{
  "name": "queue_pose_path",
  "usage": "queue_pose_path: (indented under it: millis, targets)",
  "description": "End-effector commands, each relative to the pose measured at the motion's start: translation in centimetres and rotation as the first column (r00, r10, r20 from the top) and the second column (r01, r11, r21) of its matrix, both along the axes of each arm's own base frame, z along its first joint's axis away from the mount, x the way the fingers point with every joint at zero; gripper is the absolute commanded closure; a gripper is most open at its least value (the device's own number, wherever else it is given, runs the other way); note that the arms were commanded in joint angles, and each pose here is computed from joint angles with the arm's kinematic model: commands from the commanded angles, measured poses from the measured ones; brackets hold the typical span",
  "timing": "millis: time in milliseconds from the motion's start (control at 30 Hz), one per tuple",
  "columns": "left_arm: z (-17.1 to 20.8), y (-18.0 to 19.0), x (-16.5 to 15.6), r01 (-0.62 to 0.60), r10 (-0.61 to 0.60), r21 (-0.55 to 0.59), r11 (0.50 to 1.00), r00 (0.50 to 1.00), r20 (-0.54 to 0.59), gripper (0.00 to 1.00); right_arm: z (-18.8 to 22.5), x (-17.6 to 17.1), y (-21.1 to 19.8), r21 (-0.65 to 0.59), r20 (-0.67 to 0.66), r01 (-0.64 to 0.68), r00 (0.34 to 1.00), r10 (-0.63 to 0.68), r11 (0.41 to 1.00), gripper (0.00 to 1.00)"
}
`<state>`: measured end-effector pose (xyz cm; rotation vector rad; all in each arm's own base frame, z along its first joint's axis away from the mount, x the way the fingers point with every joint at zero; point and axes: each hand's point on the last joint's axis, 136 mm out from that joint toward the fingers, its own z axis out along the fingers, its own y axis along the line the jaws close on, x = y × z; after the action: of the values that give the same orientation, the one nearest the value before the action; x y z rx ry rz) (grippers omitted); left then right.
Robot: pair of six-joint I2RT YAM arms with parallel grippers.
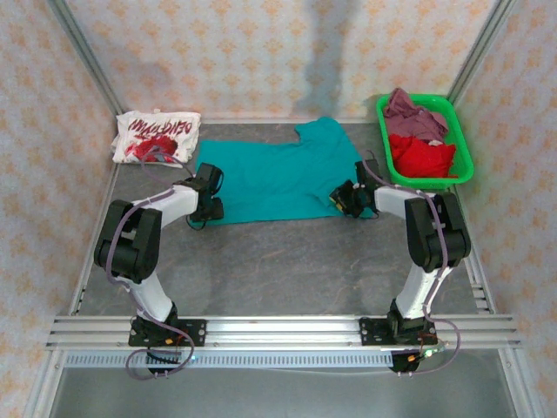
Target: Fold and stack the t-shirts
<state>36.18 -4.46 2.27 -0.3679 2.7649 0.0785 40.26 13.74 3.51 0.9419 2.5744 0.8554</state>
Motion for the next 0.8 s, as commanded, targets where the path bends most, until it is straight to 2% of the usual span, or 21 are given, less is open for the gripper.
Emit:
queue_pose_path:
  millis: [0,133,300,567,767]
  targets:
    - [0.0,1.1,-0.3,-0.024,0.024,0.040,0.999,1.000,0.001,0.55,1.0,1.0,-0.2,-0.034,0.021,0.009,1.000,-0.008,0.999,0.69]
    - [0.1,1.6,-0.5,-0.044,0.044,0.043,0.998,0.999,-0.003,0.55,1.6,1.3,-0.8,-0.071,0.039,0.024,0.999,-0.021,0.997,0.69]
    - [-0.4,2.0,-0.7,-0.069,0.069,0.008,0.998,0.998,-0.010,0.55,0.5,1.7,-0.5,-0.061,0.023,0.019,1.000,-0.018,0.998,0.69]
    - [-0.6,2.0,-0.8,-0.067,0.067,0.001,0.998,0.998,-0.009,0.56,0.8,2.8,-0.7,-0.083,0.045,0.027,0.999,-0.023,0.996,0.94]
    - [-0.6,2.1,-0.8,-0.068,0.068,0.002,0.998,0.998,-0.008,0.56,2.7,3.7,-1.1,-0.159,0.072,0.014,0.997,-0.002,0.987,1.00]
